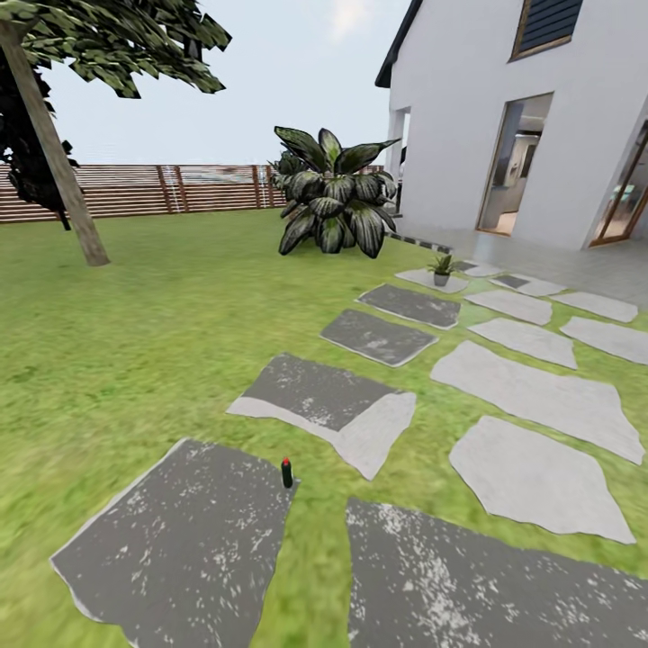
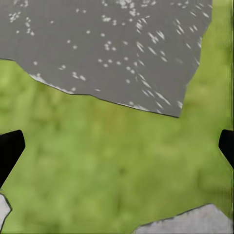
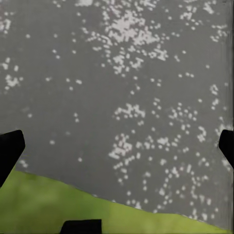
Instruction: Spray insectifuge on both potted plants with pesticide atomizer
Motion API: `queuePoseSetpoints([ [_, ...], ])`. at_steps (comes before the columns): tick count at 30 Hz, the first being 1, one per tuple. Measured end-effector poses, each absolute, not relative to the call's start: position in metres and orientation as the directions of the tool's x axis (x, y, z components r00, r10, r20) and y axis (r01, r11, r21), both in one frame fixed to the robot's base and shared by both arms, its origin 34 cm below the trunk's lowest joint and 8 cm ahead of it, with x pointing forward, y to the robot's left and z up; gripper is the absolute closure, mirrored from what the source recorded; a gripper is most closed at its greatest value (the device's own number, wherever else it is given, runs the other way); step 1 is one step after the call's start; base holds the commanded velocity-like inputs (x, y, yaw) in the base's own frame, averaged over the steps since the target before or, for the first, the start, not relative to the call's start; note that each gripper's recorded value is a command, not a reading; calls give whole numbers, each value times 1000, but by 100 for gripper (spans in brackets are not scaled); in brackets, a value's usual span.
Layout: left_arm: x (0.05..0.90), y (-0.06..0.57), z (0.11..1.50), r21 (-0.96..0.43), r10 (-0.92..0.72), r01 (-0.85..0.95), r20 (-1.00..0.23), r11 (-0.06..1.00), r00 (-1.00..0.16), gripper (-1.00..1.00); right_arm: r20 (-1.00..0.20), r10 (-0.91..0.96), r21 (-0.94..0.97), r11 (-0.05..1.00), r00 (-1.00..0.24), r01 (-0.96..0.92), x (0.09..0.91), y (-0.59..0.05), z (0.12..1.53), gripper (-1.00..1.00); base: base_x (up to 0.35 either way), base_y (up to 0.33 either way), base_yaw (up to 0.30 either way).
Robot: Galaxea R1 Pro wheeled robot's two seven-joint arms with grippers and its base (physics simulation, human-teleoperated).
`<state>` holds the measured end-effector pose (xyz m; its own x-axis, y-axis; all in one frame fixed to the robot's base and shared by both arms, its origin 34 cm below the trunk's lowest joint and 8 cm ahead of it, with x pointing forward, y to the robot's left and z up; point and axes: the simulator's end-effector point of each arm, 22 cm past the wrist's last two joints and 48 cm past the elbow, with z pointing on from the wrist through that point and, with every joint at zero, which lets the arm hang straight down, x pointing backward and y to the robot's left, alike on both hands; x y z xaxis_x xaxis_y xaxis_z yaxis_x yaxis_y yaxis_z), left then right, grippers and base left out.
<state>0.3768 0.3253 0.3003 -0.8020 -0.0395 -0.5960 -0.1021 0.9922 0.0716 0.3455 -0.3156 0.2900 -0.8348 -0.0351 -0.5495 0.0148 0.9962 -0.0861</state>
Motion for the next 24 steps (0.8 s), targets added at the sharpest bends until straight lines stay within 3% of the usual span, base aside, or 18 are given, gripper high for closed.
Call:
queuePoseSetpoints([
  [14,377,325,300,72,-40,-103,-596,992,-802,-100,-549,-36,-87,996,-835,14,346,-315,290,-100,276,-172,14],
  [24,377,325,301,72,-40,-103,-597,992,-801,-100,-551,-36,-87,996,-834,14,346,-315,290,-100,205,-230,224],
])
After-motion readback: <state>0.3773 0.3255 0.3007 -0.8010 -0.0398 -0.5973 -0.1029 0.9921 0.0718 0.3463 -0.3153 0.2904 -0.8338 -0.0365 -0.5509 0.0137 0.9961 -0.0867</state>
